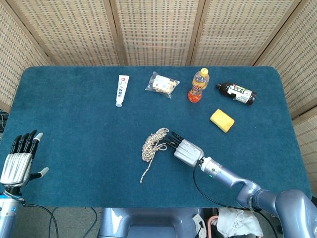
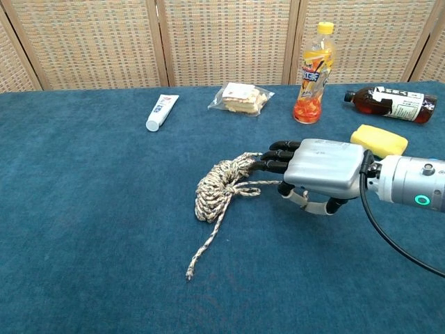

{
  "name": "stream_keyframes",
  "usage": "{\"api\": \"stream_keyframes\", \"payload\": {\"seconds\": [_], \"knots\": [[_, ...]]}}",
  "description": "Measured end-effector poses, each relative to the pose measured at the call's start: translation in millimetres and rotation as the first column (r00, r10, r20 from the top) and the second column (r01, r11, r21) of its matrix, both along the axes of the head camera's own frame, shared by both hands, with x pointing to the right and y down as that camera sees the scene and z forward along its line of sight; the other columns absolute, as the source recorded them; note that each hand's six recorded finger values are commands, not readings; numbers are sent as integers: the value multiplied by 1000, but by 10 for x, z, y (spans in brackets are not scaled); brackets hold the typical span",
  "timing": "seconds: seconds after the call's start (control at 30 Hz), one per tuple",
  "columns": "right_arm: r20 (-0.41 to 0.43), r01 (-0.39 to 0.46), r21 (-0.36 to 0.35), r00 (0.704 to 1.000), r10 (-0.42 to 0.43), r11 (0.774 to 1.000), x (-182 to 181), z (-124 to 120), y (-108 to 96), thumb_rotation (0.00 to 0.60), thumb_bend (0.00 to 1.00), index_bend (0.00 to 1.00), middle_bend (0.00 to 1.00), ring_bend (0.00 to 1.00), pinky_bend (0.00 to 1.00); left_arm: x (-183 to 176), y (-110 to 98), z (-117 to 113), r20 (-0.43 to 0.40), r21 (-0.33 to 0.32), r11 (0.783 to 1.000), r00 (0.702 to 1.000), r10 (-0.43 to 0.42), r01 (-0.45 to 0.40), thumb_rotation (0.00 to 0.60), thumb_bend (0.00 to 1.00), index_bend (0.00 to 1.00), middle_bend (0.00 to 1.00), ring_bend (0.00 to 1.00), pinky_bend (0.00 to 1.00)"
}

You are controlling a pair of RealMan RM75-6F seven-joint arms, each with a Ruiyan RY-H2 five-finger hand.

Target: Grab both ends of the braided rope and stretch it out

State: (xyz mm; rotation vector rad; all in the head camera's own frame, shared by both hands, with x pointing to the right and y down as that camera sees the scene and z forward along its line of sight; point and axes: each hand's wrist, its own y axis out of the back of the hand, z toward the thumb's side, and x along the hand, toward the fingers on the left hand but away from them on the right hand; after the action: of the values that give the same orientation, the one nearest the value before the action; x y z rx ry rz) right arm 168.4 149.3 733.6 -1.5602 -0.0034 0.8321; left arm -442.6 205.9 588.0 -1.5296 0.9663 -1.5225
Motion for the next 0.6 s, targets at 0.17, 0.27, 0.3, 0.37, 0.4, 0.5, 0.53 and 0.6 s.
{"api": "stream_keyframes", "payload": {"seconds": [0.17,0.27,0.3,0.37,0.4,0.5,0.53,0.6], "knots": [[21,-19,-4,1000,19,1000,1,-17,-9,600,440,635,0,0,0,8,2,3,-1,-1,1000,1000,2,-2,600,0,0,0,0,0],[40,-35,-13,999,36,999,1,-36,-11,600,446,636,0,0,0,31,2,3,-4,2,1000,1000,13,-13,600,0,0,0,0,0],[46,-41,-16,998,41,999,2,-41,-10,600,447,637,0,0,0,45,3,4,-5,3,1000,1000,21,-21,600,0,0,0,0,0],[60,-53,-27,997,55,998,3,-53,-6,600,447,638,0,0,0,102,2,9,-11,7,999,999,53,-53,600,0,0,0,0,0],[66,-58,-31,996,60,998,3,-58,-4,600,447,638,0,0,0,137,1,12,-16,9,997,997,74,-74,600,0,0,0,0,0],[79,-68,-38,994,71,997,-5,-78,-4,600,447,639,0,0,0,292,-2,17,-34,28,985,984,174,-173,600,0,1,0,0,0],[83,-70,-38,994,73,997,-9,-85,-6,600,447,640,0,0,0,351,-2,18,-39,36,977,977,212,-211,600,0,9,0,0,0],[87,-71,-37,993,74,997,-19,-97,-9,600,447,640,0,0,0,509,-3,22,-51,59,949,948,314,-311,600,2,68,0,0,0]]}}
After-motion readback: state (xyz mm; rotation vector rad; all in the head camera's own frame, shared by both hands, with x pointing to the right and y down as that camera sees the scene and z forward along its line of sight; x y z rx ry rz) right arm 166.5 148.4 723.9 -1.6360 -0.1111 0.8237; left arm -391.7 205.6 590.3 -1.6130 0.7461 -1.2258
